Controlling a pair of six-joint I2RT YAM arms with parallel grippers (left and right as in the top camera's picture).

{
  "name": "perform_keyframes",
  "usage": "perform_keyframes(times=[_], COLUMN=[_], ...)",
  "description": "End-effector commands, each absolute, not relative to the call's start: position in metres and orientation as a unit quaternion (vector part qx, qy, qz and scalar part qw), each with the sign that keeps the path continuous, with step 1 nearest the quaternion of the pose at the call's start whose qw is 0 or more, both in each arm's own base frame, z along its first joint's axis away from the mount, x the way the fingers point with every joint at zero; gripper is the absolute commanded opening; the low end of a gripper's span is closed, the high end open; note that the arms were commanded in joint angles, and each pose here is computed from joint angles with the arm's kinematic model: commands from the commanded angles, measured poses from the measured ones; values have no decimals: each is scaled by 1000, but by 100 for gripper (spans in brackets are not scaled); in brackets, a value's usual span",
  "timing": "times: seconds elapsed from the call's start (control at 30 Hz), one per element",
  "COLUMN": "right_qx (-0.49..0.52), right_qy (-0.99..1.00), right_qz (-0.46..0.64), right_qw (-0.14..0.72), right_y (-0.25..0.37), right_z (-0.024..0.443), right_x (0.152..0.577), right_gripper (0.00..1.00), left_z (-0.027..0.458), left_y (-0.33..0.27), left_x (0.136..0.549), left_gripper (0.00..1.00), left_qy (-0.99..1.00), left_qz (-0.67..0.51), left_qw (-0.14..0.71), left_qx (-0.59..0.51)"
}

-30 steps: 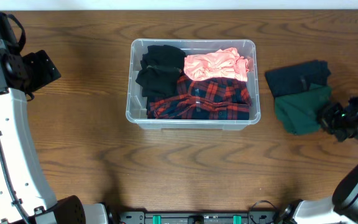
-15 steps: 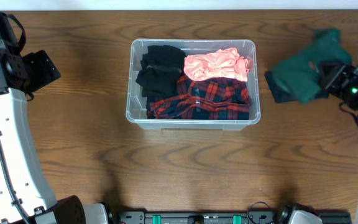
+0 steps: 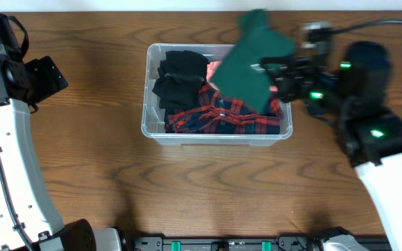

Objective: Pack container
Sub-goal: 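Carry the green cloth into the bin's left side and lower it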

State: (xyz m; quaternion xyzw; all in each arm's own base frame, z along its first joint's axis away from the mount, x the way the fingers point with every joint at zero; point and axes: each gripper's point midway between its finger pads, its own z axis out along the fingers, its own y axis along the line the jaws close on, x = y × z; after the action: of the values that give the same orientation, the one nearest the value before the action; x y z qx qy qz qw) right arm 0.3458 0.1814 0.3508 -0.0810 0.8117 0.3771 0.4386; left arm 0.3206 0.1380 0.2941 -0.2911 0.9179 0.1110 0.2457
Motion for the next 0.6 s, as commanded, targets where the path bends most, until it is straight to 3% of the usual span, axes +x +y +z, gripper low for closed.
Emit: perform_keyframes(times=[0.0, 0.3, 0.57], right_qx=[-119, -162, -173], right_qy=[812, 814, 825], right_qz=[406, 442, 447], right_qw=[402, 340, 298], right_y=[230, 314, 345], right_z=[336, 283, 242], right_x=[345, 350, 351], right_gripper=[1, 1, 1], left_z=[296, 296, 296], left_y=[139, 139, 139], left_x=[318, 318, 318], left_gripper=[98, 98, 98], left_qy=[914, 914, 914], left_qz=[112, 112, 112], left_qw=[249, 249, 249], left_qx=[-301, -301, -301])
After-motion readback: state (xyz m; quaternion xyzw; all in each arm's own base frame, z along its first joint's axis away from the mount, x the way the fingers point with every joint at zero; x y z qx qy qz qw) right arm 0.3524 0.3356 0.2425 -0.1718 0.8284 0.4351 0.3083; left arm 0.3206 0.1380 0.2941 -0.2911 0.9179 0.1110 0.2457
